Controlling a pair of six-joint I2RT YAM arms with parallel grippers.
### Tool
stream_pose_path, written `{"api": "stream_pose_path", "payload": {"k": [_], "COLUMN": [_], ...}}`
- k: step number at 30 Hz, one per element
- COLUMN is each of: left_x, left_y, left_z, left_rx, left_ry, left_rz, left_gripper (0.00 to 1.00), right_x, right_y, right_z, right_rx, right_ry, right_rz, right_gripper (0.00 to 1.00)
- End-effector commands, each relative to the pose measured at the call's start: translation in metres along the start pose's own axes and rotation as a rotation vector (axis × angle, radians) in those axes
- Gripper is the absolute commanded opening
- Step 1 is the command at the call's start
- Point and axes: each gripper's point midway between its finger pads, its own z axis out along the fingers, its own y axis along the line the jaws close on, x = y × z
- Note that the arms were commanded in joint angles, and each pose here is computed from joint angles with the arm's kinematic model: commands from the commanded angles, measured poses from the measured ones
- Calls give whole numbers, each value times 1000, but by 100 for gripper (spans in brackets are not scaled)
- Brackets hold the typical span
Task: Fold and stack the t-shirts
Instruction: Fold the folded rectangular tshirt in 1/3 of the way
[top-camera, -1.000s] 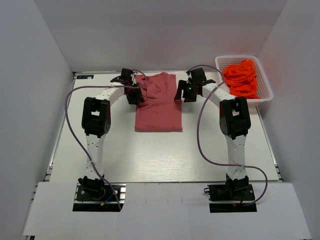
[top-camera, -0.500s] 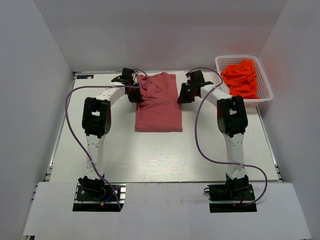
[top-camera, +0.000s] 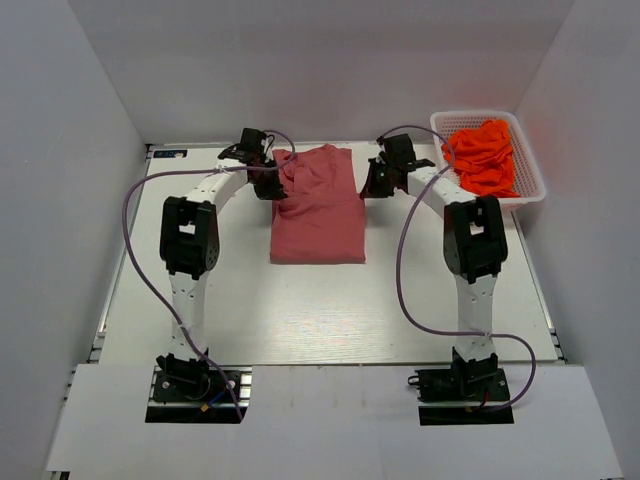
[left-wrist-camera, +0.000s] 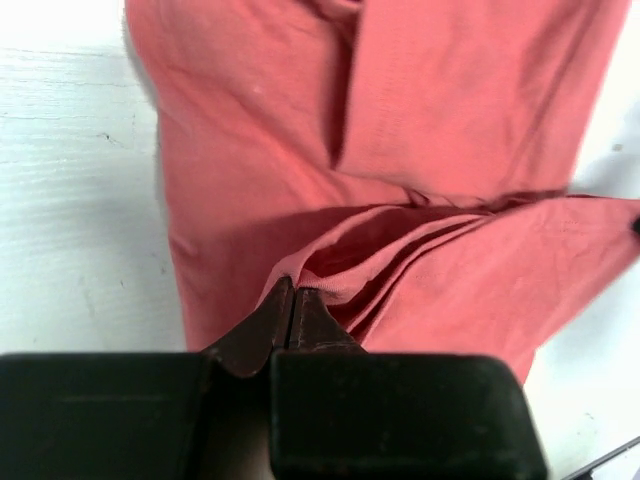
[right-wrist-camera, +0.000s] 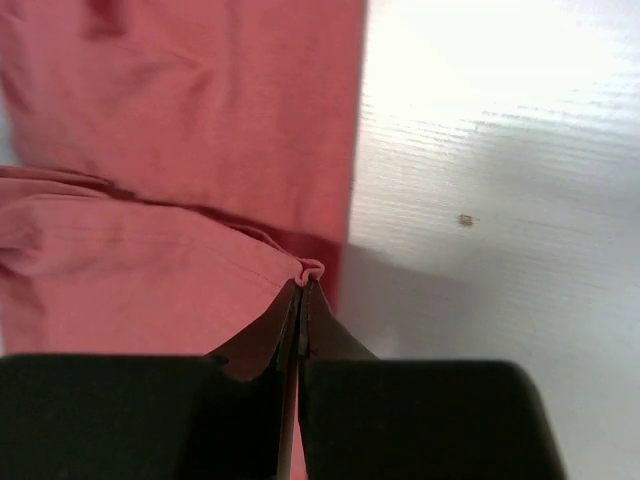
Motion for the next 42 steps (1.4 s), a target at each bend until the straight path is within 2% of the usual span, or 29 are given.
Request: {"api": "stream_pose_path", "payload": {"k": [1,4,11,17,21,30,33,35,36,37,38,39,40,41,42], "left_x": [-31,-31,-28,-29,-32,-24,-26,-32,-34,-35,-42,-44,-51,-45,-49], "left_y": [-31,-34,-11,11,18,37,34,31,36,34,28,27,26,27,20], "left_z": [-55,-66,-64,-54,-45,-9,0,-2,-3,-6,-17,-25,-36,-41,-63], "left_rx": [49,58,4,-83,-85,-70,-51,-55,-63,-62,-51,-58,-53,-57,-51], "left_ry": [-119,-138,-144,-144,-153,-79,-68,-59,-54,-56,-80,-90,-114,-106,-141], "left_rz": [42,47,22,2,-4,-57,-57,-60,-69,-69,-62,-61,-63,-65,-58], "left_gripper": [0,0,0,0,0,0,17,32,57,64,79,100,100,100,100], "right_x": [-37,-38,-45,-52,-50,-41,-46,-55,-53,-62,-64,-72,-68,-80,-69], "right_y": [23,22,36,39,35,22,16,16,18,23,21,27,14,35,31], "right_z": [-41,-44,-35,-20,-4,24,30,28,26,20,14,2,-2,-27,-27], "right_rx": [-27,-25,-90,-117,-120,-100,-71,-77,-72,-71,-45,-46,-27,-53,-44], "right_ry": [-121,-130,-132,-122,-102,-57,-76,-92,-76,-95,-95,-115,-103,-152,-139], "right_rz": [-44,-51,-68,-78,-72,-48,-43,-32,-46,-63,-79,-94,-81,-109,-100], "right_gripper": [0,0,0,0,0,0,20,63,90,91,91,91,91,91,91]}}
